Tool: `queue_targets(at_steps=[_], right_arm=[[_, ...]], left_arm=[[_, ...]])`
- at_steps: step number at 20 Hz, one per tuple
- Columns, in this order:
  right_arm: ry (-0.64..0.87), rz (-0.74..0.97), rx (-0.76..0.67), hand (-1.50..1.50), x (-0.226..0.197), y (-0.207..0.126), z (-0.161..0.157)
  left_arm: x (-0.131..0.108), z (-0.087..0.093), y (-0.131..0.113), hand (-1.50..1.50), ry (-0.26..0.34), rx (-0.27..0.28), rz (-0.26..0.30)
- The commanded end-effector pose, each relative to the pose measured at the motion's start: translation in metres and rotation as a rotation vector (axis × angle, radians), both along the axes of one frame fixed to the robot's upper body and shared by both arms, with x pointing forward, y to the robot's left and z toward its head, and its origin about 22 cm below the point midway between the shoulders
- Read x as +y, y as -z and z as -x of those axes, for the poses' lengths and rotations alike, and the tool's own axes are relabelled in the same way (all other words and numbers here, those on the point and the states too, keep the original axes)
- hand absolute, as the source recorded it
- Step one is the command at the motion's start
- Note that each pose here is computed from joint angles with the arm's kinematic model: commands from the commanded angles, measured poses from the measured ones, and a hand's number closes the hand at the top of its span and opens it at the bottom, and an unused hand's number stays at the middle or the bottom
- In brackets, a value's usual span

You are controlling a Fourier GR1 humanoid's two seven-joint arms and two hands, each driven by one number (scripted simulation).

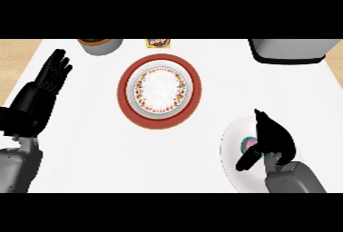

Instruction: Pick the cupcake from the plate and place it in the plate

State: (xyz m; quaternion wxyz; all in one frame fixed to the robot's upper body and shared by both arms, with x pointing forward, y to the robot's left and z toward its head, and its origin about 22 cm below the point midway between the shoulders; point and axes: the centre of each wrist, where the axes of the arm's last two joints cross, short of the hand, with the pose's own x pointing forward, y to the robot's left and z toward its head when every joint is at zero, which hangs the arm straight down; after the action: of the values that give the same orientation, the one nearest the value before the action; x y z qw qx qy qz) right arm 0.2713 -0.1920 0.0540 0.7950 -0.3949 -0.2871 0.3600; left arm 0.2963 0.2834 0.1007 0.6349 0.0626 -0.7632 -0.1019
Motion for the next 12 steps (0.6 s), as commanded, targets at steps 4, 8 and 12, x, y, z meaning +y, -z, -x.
queue_targets(at_steps=[4,8,12], right_arm=[[0.074,0.002,0.129,-1.50,-0.011,0.036,-0.004],[0.089,0.047,0.178,-1.50,-0.002,0.034,-0.002],[0.107,0.086,0.207,-1.50,-0.019,0.056,0.000]], left_arm=[[0.012,-0.013,0.001,0.00,-0.006,0.010,0.005],[-0.009,0.000,0.007,0.00,0.018,0.000,0.003],[-0.004,-0.003,-0.002,0.00,0.008,-0.008,0.007]])
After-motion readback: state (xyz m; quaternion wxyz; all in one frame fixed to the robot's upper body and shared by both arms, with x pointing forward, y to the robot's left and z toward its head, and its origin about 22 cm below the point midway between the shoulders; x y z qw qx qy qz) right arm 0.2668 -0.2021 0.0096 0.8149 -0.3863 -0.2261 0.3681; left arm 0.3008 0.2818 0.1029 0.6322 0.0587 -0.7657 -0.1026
